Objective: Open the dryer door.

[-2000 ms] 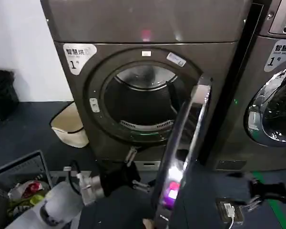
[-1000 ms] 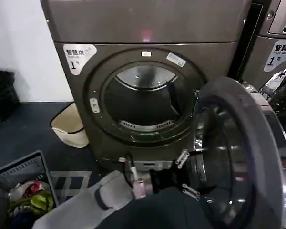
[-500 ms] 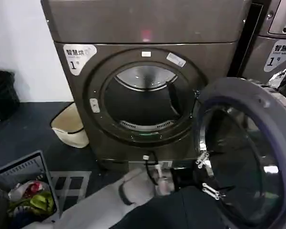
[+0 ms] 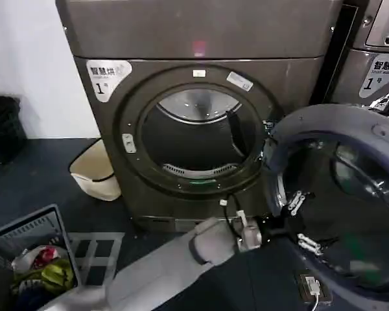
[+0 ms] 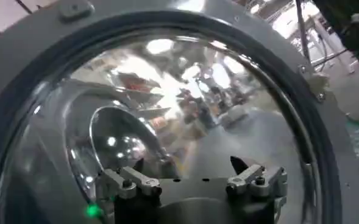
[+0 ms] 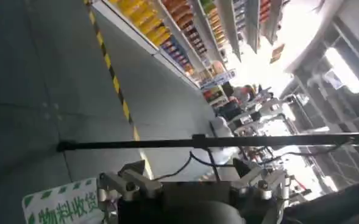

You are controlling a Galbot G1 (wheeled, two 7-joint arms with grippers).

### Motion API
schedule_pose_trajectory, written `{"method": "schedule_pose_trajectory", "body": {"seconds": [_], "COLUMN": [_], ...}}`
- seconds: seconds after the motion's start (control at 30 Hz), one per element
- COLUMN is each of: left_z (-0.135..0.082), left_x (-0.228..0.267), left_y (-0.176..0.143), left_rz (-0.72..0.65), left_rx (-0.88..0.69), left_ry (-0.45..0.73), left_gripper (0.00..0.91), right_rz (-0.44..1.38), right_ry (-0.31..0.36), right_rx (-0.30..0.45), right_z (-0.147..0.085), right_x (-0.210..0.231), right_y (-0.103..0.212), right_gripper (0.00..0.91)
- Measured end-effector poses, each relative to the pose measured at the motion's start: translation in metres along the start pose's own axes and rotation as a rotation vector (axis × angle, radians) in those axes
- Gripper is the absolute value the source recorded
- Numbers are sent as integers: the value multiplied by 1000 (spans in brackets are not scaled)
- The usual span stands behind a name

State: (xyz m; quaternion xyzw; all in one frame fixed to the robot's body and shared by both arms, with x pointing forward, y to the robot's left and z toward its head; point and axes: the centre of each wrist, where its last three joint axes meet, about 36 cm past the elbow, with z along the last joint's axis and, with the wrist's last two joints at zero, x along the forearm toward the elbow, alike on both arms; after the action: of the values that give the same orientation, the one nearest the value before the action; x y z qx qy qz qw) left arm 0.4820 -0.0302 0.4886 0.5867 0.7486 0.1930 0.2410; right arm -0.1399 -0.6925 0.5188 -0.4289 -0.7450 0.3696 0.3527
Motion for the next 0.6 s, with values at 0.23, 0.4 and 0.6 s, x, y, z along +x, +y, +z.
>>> {"method": "schedule_pose_trajectory", "body": {"seconds": [0.23,0.4,0.6], "left_z": [7,12,16], "left_x": [-26,-40,-53], "left_y": [12,17,19], "left_rz": [-48,-95,-139], "left_rx": [-61,-66,-68], "left_ry": [8,27,55], "left_gripper": [907,907,907], "right_rz": [2,1,-1], "right_ry": [-4,-3,-9], "right_rx": [-4,-5,-5], "right_z": [0,1,-1], "right_x": [3,4,6], "right_y": [-1,-1,0], "right_gripper": [907,907,907]}}
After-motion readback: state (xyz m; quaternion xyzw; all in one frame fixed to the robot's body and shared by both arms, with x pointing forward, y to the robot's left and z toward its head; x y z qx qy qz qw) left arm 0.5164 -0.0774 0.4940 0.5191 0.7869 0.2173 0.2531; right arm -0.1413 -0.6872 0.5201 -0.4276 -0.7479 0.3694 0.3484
